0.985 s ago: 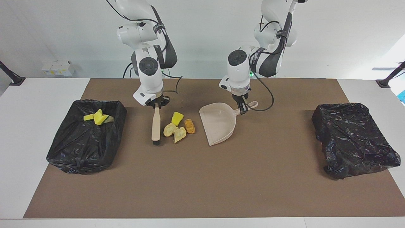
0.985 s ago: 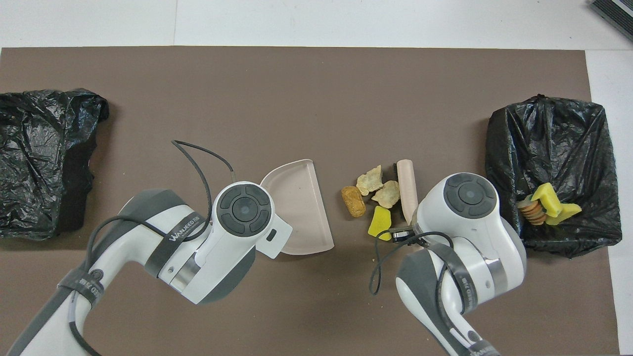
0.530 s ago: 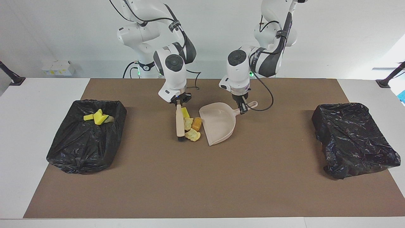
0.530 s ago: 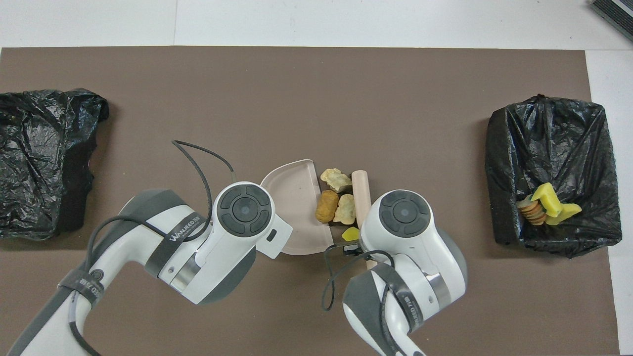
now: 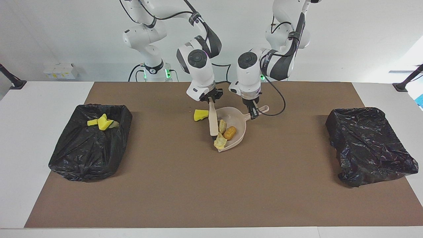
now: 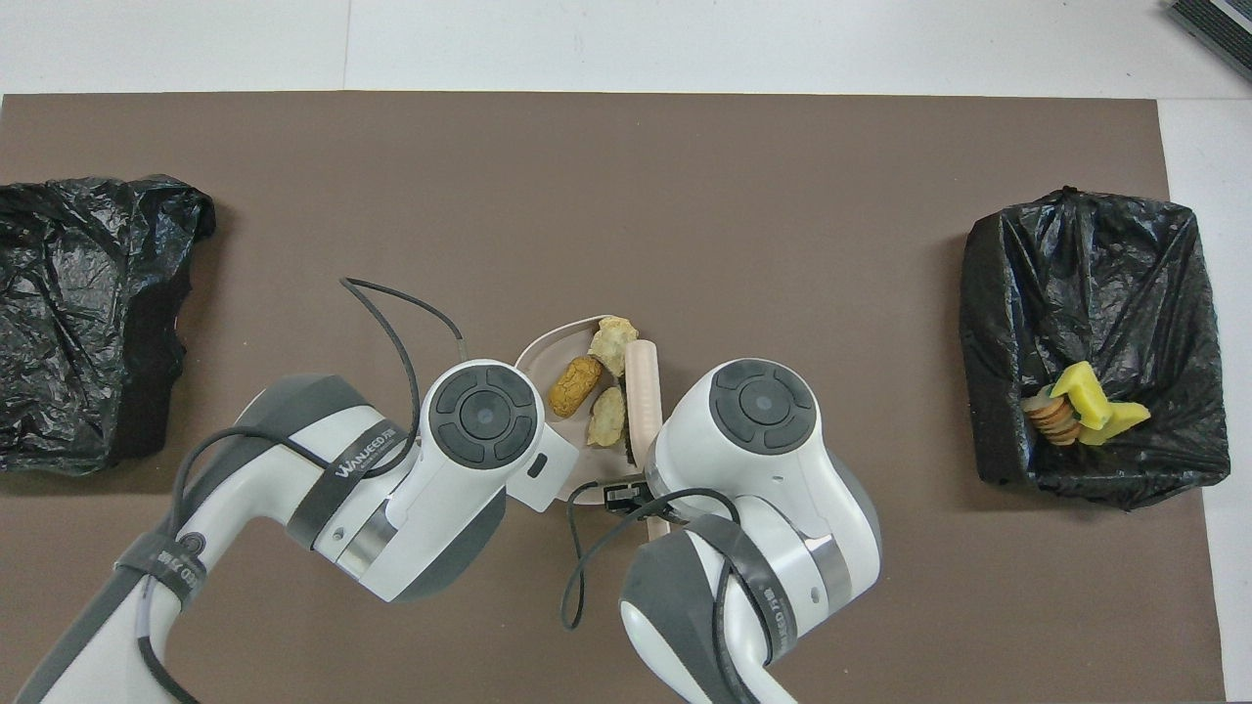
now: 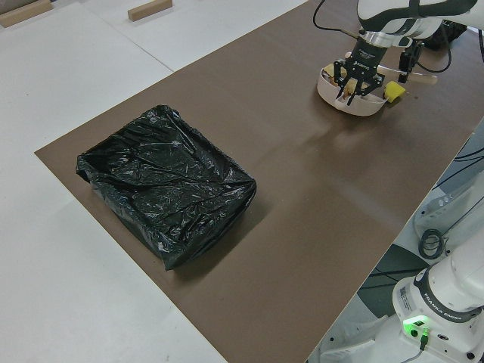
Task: Sweep and dump trash in bin
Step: 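Push the gathered debris into the dustpan with the right gripper's brush, then sweep the leftover yellow sponge into the dustpan with the right gripper's brush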
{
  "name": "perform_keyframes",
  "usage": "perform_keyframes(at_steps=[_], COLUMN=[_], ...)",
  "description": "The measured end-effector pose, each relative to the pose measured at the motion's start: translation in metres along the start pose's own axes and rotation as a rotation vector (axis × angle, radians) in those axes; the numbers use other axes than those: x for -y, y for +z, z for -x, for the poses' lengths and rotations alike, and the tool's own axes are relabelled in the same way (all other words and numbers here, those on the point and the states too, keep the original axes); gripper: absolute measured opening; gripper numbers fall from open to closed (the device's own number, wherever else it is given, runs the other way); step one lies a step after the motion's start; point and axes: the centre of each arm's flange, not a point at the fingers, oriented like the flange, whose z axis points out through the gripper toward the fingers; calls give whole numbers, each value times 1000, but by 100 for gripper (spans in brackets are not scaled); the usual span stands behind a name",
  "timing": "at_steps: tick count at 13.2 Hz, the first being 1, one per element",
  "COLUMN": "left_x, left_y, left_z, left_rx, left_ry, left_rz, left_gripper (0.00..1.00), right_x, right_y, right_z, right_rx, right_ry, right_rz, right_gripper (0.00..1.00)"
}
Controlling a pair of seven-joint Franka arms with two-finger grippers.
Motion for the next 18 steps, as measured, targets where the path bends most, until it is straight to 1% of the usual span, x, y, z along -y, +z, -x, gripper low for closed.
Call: perform_keyframes(at_steps=[3,4,5,7,9,12,14,16,18], left_x=[0,0,0,0,-1,-2,-3,-7,-15], left_y=[0,0,0,0,0,1,2,2,1], left_z=[0,0,0,0,-1,-1,0,-1,-2], left_rx=[-1,-1,-1,-1,-1,1,5,18,35], left_ry=[0,0,0,1,2,37,74,94,113], left_rz=[-1,-1,-1,-1,-1,0,3,11,5], left_gripper=[31,31,31,31,31,31,31,31,31], right_x=[-41,-55,-65,-79,-91,-111,-99,-73,-63], right_y=[-34,-42,-46,-42,-24,16,40,60,68], right_z=[-7,-7,-6,1,19,62,84,94,90], right_rx=[30,38,50,76,101,62,16,-29,-45], right_ry=[53,66,70,126,184,228,299,347,360], right_rz=[-3,8,39,84,105,108,113,110,91], right_gripper=[26,26,26,26,26,26,26,26,26])
